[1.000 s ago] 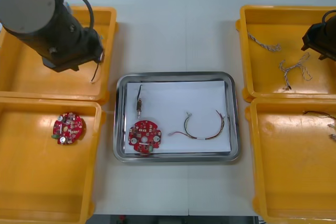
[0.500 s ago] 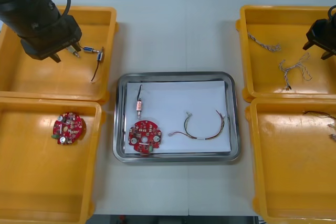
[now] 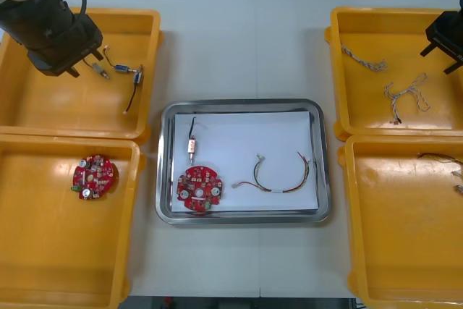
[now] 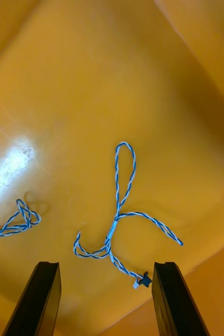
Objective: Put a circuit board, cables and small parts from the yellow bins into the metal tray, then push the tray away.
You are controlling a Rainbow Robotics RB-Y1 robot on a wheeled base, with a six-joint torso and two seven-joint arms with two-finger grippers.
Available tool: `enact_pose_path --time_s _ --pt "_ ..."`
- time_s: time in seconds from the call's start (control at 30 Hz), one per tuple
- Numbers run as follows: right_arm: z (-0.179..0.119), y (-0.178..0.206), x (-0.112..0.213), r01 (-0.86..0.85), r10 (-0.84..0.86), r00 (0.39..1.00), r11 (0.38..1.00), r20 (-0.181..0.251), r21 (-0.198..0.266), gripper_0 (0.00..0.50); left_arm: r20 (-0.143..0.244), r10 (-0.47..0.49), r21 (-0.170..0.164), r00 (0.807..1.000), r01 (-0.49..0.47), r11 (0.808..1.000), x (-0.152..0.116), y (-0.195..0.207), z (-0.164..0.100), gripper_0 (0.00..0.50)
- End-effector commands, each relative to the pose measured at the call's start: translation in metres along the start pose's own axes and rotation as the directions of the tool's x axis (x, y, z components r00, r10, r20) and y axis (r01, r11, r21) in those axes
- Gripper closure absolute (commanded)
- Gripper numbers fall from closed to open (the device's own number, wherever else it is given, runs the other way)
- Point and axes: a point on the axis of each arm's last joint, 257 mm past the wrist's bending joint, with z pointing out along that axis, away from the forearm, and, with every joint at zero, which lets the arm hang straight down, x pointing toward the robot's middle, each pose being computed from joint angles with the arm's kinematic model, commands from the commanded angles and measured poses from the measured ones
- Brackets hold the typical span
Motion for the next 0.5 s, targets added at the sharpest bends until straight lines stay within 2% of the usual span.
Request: enact_pose_path --time_s 0.03,0.17,0.37,0.5 --pt "-0.016 0.023 -0.001 -0.11 0.11 0.994 0.993 0.004 -0.031 0.0 0.095 0.039 0.05 0.995 -0.044 0.998 -0.049 -0.013 -0.03 0.0" --pt "-0.005 0.022 0.003 -0.146 0.146 0.989 0.989 -0.005 -0.023 0.0 0.098 0.029 0.054 0.995 -0.035 0.998 -0.058 -0.012 -0.028 0.0" --pt "0.012 0.02 0.001 -0.166 0.166 0.986 0.986 0.008 -0.028 0.0 0.092 0.05 0.05 0.995 -0.055 0.997 -0.069 -0.008 -0.019 0.0" --pt "0.026 0.017 0.002 -0.18 0.18 0.984 0.983 0.01 -0.028 0.0 0.092 0.037 0.062 0.995 -0.043 0.997 -0.073 -0.01 -0.01 0.0"
